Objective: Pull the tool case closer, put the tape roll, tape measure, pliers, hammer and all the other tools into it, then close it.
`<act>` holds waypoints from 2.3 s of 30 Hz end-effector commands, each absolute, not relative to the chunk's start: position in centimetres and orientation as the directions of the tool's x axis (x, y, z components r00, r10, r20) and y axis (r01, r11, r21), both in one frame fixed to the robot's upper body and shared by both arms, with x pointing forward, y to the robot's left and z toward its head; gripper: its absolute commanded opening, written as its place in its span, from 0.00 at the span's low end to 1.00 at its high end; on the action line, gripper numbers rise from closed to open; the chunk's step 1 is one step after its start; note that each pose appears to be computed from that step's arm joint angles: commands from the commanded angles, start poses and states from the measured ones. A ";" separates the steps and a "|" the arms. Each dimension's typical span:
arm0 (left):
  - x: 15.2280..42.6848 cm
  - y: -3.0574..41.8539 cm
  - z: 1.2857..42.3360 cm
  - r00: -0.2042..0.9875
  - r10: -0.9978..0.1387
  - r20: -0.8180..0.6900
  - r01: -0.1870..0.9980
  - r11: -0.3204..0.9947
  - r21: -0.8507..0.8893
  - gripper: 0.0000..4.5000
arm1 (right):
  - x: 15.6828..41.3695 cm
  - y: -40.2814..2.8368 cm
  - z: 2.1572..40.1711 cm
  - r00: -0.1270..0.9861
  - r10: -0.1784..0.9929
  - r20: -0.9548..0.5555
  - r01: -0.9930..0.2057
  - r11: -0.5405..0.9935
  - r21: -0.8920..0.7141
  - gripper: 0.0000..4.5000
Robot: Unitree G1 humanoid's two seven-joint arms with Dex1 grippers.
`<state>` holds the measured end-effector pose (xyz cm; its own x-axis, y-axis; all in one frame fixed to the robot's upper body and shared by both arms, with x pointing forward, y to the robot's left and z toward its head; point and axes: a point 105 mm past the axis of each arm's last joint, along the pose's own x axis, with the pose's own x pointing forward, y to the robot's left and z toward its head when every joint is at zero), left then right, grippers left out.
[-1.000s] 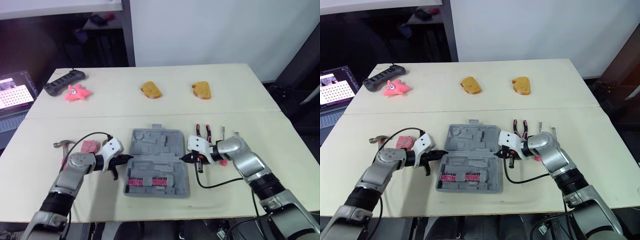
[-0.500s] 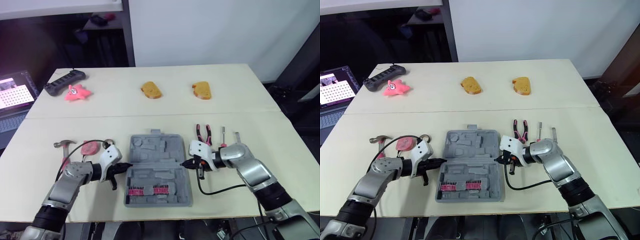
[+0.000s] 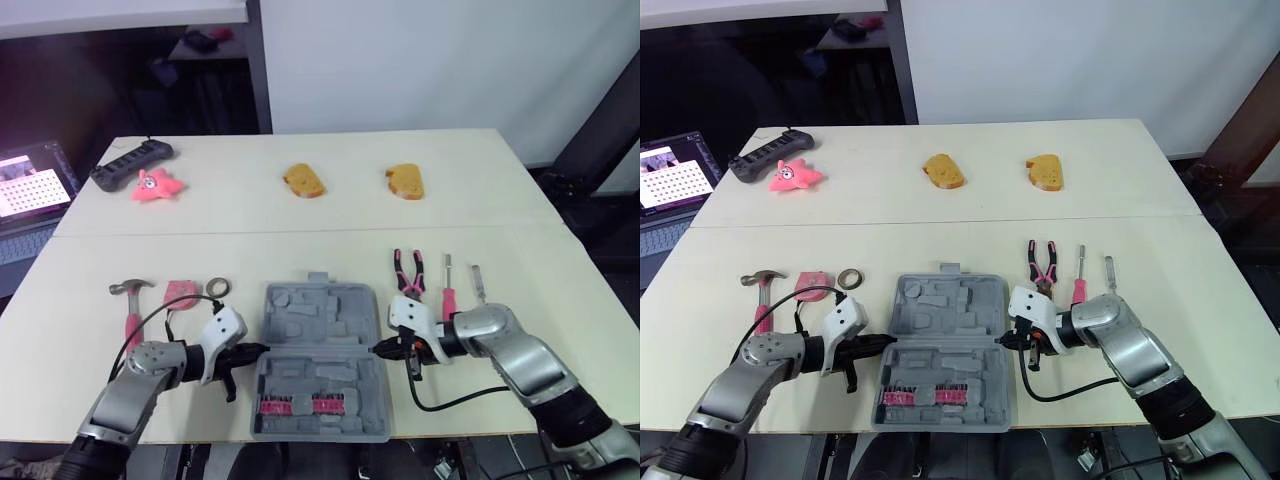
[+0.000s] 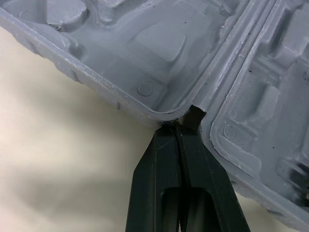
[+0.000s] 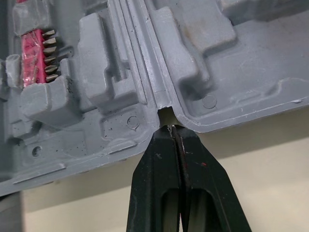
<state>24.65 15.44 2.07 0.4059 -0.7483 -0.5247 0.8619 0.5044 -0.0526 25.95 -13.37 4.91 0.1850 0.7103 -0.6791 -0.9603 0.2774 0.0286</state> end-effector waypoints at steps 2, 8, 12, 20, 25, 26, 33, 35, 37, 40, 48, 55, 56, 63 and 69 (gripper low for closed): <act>22.8 15.1 1.0 0.346 -0.760 -0.551 0.872 0.477 -0.111 0.00 | 25.4 -12.5 5.8 0.177 0.738 -0.651 -0.968 0.250 0.019 0.01; 21.9 15.6 1.0 0.321 -0.761 -0.563 0.876 0.465 -0.129 0.00 | 24.9 -12.4 5.6 0.157 0.740 -0.654 -0.970 0.241 0.040 0.01; 21.7 15.8 0.9 0.317 -0.757 -0.572 0.874 0.467 -0.133 0.00 | 24.4 -12.1 5.4 0.137 0.750 -0.648 -0.970 0.235 0.066 0.01; 22.0 15.9 0.9 0.327 -0.750 -0.575 0.871 0.476 -0.125 0.00 | 24.0 -11.9 5.2 0.130 0.752 -0.646 -0.966 0.243 0.088 0.01; 22.5 16.1 0.8 0.335 -0.743 -0.580 0.869 0.482 -0.116 0.00 | 23.9 -11.9 5.1 0.130 0.751 -0.648 -0.962 0.253 0.100 0.01; 22.5 16.1 0.7 0.334 -0.741 -0.582 0.869 0.482 -0.114 0.00 | 23.8 -12.0 5.1 0.129 0.750 -0.649 -0.961 0.256 0.105 0.01; 22.8 16.1 0.7 0.337 -0.740 -0.583 0.869 0.482 -0.109 0.00 | 24.1 -12.6 4.8 0.154 0.737 -0.658 -0.953 0.286 0.097 0.01; 22.8 16.3 0.8 0.343 -0.736 -0.583 0.867 0.487 -0.104 0.00 | 24.4 -12.9 4.9 0.170 0.733 -0.659 -0.951 0.297 0.085 0.01; 23.1 16.8 1.0 0.367 -0.721 -0.587 0.860 0.504 -0.081 0.00 | 25.0 -13.4 5.1 0.195 0.725 -0.661 -0.947 0.316 0.067 0.01; 23.8 17.9 1.4 0.418 -0.691 -0.590 0.840 0.541 -0.038 0.00 | 25.4 -14.1 5.6 0.205 0.728 -0.654 -0.936 0.341 0.087 0.01; 25.0 21.4 4.2 0.539 -0.641 -0.547 0.775 0.631 0.025 0.00 | 26.2 -16.9 7.3 0.254 0.738 -0.625 -0.908 0.404 0.108 0.01; 25.0 23.7 8.3 0.642 -0.632 -0.434 0.708 0.705 0.022 0.19 | 26.8 -19.4 11.3 0.343 0.786 -0.514 -0.870 0.472 0.142 0.00; 24.9 24.3 9.1 0.659 -0.628 -0.414 0.697 0.716 0.022 0.29 | 26.8 -19.8 12.2 0.356 0.796 -0.490 -0.868 0.476 0.143 0.13; 24.0 26.3 12.3 0.710 -0.612 -0.348 0.661 0.750 0.031 1.00 | 26.3 -20.9 15.3 0.360 0.830 -0.426 -0.869 0.465 0.172 0.87; 20.7 28.9 14.0 0.815 -0.513 -0.272 0.546 0.836 0.059 1.00 | 26.3 -19.7 17.3 0.231 0.875 -0.426 -0.912 0.347 0.219 0.99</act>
